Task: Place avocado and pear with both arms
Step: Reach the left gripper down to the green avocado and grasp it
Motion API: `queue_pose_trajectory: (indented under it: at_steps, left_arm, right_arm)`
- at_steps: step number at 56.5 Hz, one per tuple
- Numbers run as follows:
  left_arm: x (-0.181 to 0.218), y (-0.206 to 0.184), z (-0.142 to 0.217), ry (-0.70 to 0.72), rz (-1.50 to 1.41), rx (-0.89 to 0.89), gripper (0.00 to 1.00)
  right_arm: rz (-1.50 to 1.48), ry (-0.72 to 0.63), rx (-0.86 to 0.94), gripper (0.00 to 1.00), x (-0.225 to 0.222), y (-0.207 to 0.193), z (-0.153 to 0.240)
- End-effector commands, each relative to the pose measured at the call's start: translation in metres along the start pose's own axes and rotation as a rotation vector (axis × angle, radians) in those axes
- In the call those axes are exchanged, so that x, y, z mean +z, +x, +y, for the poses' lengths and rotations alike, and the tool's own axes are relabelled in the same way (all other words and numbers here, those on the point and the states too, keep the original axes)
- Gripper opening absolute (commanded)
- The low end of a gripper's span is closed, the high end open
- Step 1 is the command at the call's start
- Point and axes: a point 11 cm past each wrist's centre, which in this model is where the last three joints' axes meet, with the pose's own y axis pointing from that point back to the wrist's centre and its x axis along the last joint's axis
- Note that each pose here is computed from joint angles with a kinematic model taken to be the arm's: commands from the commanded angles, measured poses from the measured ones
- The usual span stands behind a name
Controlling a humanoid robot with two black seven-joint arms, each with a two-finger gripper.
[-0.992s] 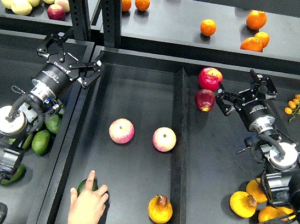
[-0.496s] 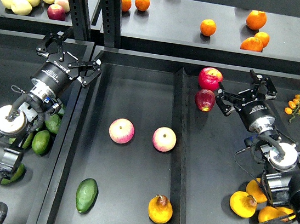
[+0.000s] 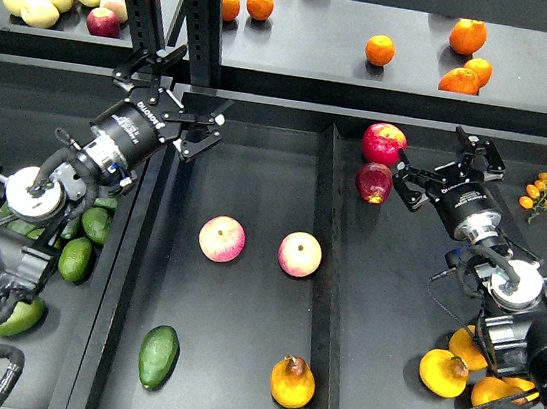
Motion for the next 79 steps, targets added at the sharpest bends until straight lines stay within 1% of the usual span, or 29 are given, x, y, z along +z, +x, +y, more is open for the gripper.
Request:
queue_pose_trajectory:
  at_steps: [1,2,6,13,16,20,25,29,34,36,46,52,53,54,69,79]
  left_arm:
    - [0.031,-0.013,-0.002,0.102,-0.136,0.028,0.93]
    - [0.045,-0.015,0.004,0.15,-0.187,0.058,0.93]
    - [0.062,-0.02,0.012,0.22,-0.268,0.101,0.92]
    - [0.079,-0.03,0.015,0.299,-0.364,0.147,0.92]
    - [0.078,-0.028,0.016,0.338,-0.398,0.172,0.92]
    - [0.069,-0.016,0.025,0.41,-0.431,0.223,0.92]
    - [0.055,0.008,0.045,0.513,-0.464,0.303,0.91]
    - [0.035,0.026,0.059,0.623,-0.504,0.357,0.9]
    - [0.006,0.045,0.077,0.803,-0.607,0.406,0.9]
    - [0.001,0.049,0.081,0.846,-0.638,0.416,0.9]
    - [-0.033,0.058,0.093,1.055,-0.794,0.398,0.9]
    - [-0.054,0.056,0.098,1.146,-0.845,0.354,0.9]
    - [-0.059,0.055,0.099,1.161,-0.852,0.343,0.9]
    - [-0.073,0.053,0.1,1.208,-0.874,0.308,0.9]
    - [-0.108,0.058,0.101,1.354,-1.013,0.239,0.89]
    - [-0.134,0.072,0.111,1.462,-1.085,0.211,0.88]
  right_arm:
    - [-0.002,0.002,-0.007,0.99,0.0,-0.002,-0.001]
    - [-0.001,0.002,-0.009,1.0,0.0,-0.003,-0.001]
    - [-0.002,-0.002,-0.009,0.99,0.0,-0.003,-0.001]
    - [0.0,-0.009,-0.015,0.99,0.0,-0.005,-0.003]
    - [0.0,-0.007,-0.018,0.99,-0.001,-0.007,-0.004]
    - [0.002,-0.009,-0.02,0.99,-0.002,-0.009,-0.005]
    - [0.002,-0.006,-0.025,0.99,-0.003,-0.011,-0.006]
    - [0.001,-0.006,-0.025,1.0,-0.003,-0.011,-0.006]
    - [0.001,-0.004,-0.025,0.99,-0.003,-0.011,-0.006]
    - [0.001,-0.004,-0.025,0.99,-0.003,-0.011,-0.006]
    - [0.001,-0.005,-0.022,0.99,-0.003,-0.01,-0.005]
    - [0.001,-0.005,-0.022,1.0,-0.003,-0.01,-0.005]
    - [0.001,-0.005,-0.022,1.0,-0.003,-0.01,-0.005]
    - [0.001,-0.005,-0.022,1.0,-0.003,-0.01,-0.005]
    - [-0.001,-0.007,-0.008,1.0,-0.001,-0.004,-0.002]
    - [-0.003,-0.007,-0.004,1.0,0.0,-0.002,-0.001]
